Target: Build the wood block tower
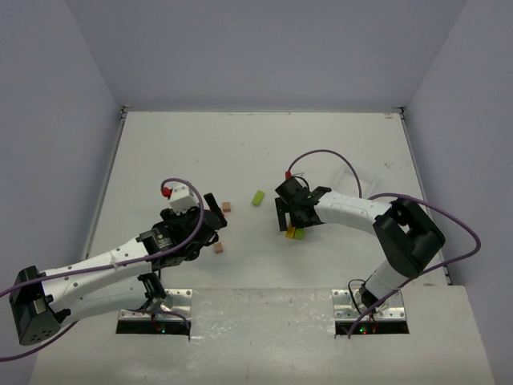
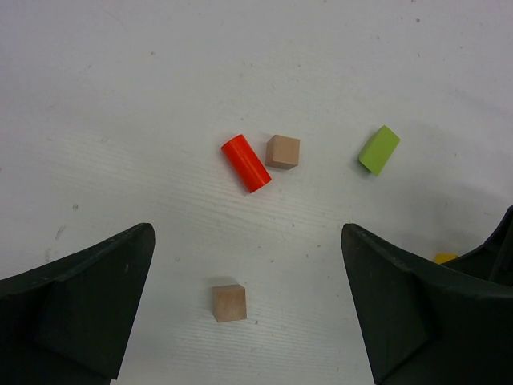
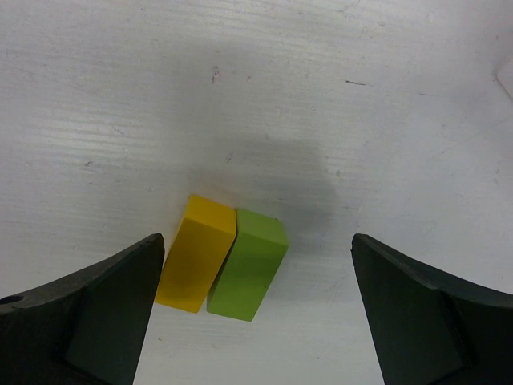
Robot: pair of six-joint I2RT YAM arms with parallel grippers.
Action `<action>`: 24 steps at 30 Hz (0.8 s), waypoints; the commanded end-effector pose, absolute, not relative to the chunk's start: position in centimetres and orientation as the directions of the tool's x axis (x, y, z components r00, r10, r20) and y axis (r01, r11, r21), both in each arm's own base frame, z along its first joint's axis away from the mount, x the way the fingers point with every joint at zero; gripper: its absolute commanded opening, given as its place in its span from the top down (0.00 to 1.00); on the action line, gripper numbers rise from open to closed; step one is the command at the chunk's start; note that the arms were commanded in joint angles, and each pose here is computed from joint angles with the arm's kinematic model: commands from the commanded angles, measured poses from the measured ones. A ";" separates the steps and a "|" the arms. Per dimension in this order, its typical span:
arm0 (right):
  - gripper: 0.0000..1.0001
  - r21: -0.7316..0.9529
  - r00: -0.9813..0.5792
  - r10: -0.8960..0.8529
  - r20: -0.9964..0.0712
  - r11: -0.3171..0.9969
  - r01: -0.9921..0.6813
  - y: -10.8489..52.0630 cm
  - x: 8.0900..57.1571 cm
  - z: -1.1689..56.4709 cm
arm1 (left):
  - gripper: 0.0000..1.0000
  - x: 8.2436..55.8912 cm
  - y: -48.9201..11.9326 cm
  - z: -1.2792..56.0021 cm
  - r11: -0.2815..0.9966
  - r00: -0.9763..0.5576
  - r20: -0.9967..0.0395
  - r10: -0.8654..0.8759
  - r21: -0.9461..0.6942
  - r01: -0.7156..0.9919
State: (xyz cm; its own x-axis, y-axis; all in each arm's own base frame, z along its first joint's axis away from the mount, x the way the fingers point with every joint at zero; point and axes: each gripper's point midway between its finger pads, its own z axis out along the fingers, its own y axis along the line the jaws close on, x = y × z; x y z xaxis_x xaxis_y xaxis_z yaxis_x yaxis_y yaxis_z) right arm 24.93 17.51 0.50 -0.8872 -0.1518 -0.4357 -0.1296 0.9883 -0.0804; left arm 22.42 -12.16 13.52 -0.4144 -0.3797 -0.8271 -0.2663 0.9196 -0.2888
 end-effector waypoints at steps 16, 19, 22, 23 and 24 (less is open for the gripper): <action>0.01 -0.071 -0.875 -0.130 -0.466 0.991 -0.109 17.9 25.6 1.7 | 0.00 23.1 -12.6 14.3 0.915 -0.394 -0.831 -0.392 -0.307 -0.262; 0.01 -0.056 -0.875 -0.104 -0.472 0.995 -0.089 18.0 25.6 1.9 | 0.00 23.0 -12.6 14.3 0.915 -0.396 -0.831 -0.391 -0.306 -0.262; 0.01 -0.025 -0.874 -0.078 -0.479 0.997 -0.076 18.2 25.4 1.9 | 0.00 23.0 -12.6 14.3 0.915 -0.394 -0.831 -0.393 -0.308 -0.262; 0.01 -0.012 -0.873 -0.069 -0.482 0.997 -0.072 18.3 25.3 1.9 | 0.00 23.0 -12.6 14.3 0.914 -0.393 -0.831 -0.393 -0.308 -0.263; 0.01 0.001 -0.872 -0.066 -0.486 0.997 -0.076 18.5 25.3 2.1 | 0.00 23.0 -12.6 14.3 0.915 -0.394 -0.832 -0.392 -0.307 -0.262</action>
State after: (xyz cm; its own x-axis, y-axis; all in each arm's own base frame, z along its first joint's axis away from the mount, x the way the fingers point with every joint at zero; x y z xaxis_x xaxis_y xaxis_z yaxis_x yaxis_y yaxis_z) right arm 24.59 17.36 0.46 -0.8951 -0.1314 -0.4262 -0.1091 0.9911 -0.0765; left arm 22.49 -12.33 13.27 -0.4222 -0.3690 -0.8280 -0.2625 0.9241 -0.2779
